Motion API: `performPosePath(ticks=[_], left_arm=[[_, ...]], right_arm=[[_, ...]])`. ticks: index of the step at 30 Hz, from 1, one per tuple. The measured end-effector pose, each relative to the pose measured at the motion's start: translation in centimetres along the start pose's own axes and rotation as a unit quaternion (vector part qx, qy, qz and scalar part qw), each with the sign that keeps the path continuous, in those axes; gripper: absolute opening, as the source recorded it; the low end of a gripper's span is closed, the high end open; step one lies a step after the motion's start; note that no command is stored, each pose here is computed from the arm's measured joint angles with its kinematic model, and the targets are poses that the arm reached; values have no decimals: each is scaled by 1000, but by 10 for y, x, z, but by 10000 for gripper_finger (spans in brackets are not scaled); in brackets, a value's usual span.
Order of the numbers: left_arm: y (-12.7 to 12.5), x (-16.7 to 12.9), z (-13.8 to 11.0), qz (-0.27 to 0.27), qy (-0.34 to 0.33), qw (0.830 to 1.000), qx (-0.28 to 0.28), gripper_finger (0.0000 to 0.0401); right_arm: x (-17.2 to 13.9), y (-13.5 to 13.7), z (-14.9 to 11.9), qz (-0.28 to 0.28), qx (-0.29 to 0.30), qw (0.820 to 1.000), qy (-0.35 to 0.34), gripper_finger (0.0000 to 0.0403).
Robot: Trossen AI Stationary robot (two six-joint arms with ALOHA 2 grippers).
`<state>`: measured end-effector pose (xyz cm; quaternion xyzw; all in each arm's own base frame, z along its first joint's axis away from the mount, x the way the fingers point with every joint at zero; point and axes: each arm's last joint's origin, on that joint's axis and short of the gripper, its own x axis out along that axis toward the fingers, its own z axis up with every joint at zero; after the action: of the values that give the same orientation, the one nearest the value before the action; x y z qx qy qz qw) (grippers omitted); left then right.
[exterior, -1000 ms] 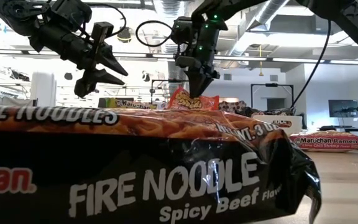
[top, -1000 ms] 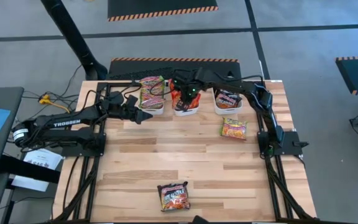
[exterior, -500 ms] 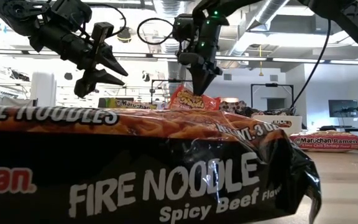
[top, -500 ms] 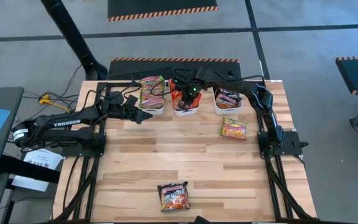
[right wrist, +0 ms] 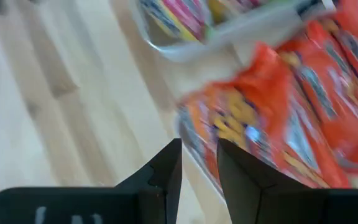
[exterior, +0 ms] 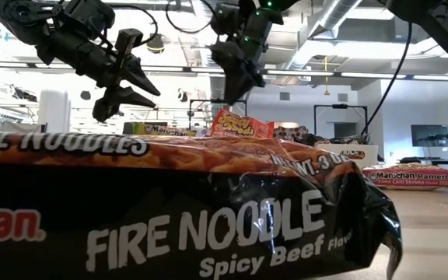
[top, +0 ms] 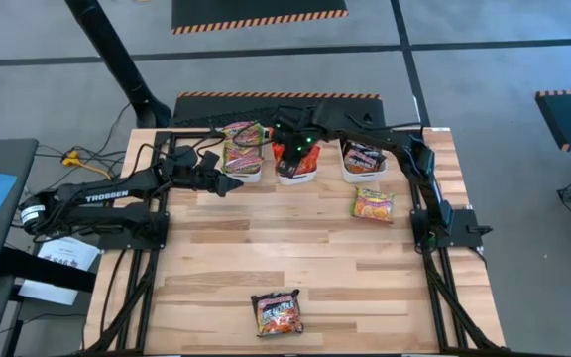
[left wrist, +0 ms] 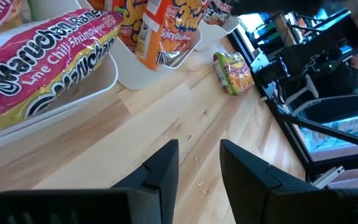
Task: Sort Maruchan noodles
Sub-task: Put the orange noodle pack into the middle white bin
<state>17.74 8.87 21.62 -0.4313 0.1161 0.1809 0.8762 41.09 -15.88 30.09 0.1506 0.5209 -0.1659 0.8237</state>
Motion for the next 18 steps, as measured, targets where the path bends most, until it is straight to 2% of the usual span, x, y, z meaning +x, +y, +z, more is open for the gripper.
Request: performPosePath(ticks=[6, 9, 12, 16, 18], left_arm=[[0, 0, 0, 0, 0, 1000, 2, 103], [0, 0, 0, 0, 0, 1000, 2, 103], [0, 0, 0, 0, 0, 1000, 2, 103], [0, 0, 0, 0, 0, 1000, 1, 103], [0, 0, 0, 0, 0, 1000, 1, 103]], right_arm=[[6, 20, 7, 17, -59, 997, -40, 127], [17, 28, 14, 0, -105, 992, -69, 127], [29, 29, 14, -3, -133, 989, -65, 127], [38, 28, 14, -26, -145, 987, -60, 127], [42, 28, 19, -37, -156, 984, -79, 127]])
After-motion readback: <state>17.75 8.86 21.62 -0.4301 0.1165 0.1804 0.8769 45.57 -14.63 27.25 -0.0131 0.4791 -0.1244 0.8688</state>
